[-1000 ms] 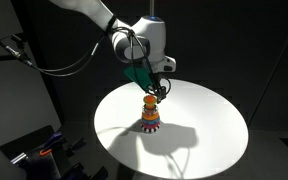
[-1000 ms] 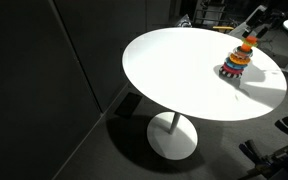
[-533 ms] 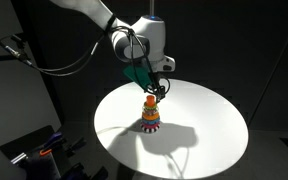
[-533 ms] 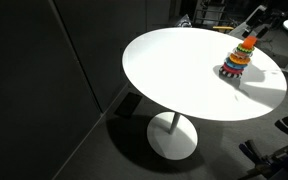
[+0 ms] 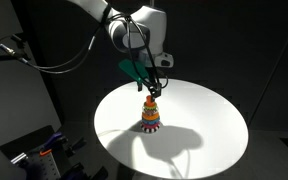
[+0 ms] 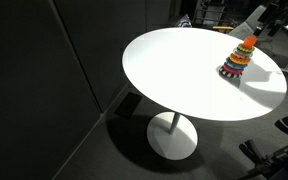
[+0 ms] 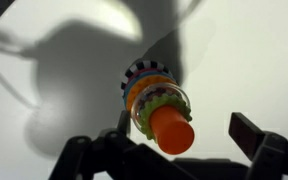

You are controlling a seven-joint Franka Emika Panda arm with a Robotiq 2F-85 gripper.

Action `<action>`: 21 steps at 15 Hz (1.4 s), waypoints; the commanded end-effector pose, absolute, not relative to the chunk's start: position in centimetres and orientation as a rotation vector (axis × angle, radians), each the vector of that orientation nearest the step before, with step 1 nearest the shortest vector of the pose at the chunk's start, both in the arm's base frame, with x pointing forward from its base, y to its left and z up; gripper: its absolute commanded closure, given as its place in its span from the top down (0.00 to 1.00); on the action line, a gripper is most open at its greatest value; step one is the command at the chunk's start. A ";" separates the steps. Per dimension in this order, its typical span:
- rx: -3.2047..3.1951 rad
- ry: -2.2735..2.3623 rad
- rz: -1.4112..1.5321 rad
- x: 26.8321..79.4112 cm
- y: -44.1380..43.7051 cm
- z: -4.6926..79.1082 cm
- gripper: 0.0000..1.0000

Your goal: Put the yellow ring on the orange stand

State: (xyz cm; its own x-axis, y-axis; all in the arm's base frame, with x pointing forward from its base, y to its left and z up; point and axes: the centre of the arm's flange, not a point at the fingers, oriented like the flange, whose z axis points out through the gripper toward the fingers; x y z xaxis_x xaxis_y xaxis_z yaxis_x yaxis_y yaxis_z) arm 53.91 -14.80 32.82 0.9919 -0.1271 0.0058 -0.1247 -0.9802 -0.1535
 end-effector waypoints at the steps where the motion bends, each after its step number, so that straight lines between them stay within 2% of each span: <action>1: -3.039 0.197 0.057 51.1 -13.7 36.1 1.00; 12: -3.125 0.315 0.277 44.9 -8.3 43.5 1.00; 18: -3.148 0.338 0.159 43.4 -7.1 46.6 1.00; 21: -3.122 0.306 0.190 44.5 -7.6 46.0 1.00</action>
